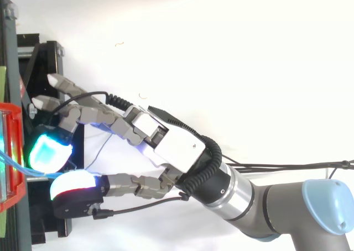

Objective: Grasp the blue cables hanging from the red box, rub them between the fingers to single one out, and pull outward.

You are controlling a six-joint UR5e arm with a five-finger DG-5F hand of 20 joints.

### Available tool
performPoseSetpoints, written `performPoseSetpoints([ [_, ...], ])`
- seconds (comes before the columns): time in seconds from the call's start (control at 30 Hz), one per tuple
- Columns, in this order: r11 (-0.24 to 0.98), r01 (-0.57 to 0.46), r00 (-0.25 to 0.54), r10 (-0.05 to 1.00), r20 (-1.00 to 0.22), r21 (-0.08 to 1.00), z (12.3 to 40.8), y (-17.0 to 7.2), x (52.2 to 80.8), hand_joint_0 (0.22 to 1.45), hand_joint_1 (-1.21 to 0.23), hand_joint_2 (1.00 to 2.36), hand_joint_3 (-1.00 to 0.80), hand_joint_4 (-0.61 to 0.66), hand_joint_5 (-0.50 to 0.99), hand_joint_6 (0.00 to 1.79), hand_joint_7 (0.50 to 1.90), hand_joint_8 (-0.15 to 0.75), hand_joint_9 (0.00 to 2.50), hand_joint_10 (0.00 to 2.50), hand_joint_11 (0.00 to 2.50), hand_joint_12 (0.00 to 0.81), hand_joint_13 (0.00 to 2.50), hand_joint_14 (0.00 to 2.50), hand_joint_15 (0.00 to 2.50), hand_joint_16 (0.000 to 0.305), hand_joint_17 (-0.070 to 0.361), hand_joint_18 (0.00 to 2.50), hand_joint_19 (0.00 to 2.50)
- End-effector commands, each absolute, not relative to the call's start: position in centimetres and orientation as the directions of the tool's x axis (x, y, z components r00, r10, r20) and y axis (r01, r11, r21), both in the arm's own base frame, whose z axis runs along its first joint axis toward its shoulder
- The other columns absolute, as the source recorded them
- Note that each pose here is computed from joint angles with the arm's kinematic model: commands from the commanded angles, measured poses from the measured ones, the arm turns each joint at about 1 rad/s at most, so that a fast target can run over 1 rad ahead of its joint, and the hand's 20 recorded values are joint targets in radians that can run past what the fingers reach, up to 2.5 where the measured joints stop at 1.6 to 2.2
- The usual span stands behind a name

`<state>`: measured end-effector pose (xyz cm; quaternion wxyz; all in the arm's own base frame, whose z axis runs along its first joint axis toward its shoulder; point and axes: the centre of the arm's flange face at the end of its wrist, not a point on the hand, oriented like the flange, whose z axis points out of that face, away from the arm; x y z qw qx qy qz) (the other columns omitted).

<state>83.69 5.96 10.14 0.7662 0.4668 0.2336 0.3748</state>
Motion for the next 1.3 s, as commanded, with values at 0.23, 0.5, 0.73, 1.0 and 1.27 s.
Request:
performPoseSetpoints([
  [0.23,0.275,-0.357,0.608,0.794,-0.002,0.893,10.0,6.0,83.7,0.59,-0.64,1.02,-0.34,0.31,-0.16,0.50,1.22,0.365,0.30,0.00,0.00,0.344,0.09,0.00,0.00,0.038,0.085,0.00,0.00],
  [0.5,0.288,-0.347,0.614,0.789,-0.016,0.893,10.3,5.9,83.8,0.59,-0.64,1.02,-0.34,0.32,-0.16,0.50,1.20,0.361,0.30,0.00,0.00,0.349,0.10,0.00,0.00,0.038,0.085,0.00,0.00],
  [0.73,0.298,-0.339,0.616,0.787,-0.029,0.892,11.0,6.5,84.3,0.59,-0.64,1.02,-0.34,0.32,-0.16,0.50,1.20,0.362,0.30,0.00,0.00,0.353,0.10,0.00,0.00,0.038,0.086,0.00,0.00],
  [1.0,0.313,-0.314,0.618,0.784,-0.057,0.897,10.9,6.5,84.3,0.59,-0.64,1.02,-0.34,0.32,-0.16,0.50,1.19,0.362,0.30,0.00,0.00,0.357,0.10,0.00,0.00,0.039,0.088,0.00,0.00],
  [1.27,0.340,-0.277,0.627,0.773,-0.099,0.899,10.6,6.3,84.3,0.59,-0.64,1.02,-0.34,0.32,-0.16,0.50,1.20,0.358,0.30,0.00,0.00,0.348,0.10,0.00,0.00,0.037,0.084,0.00,0.00],
])
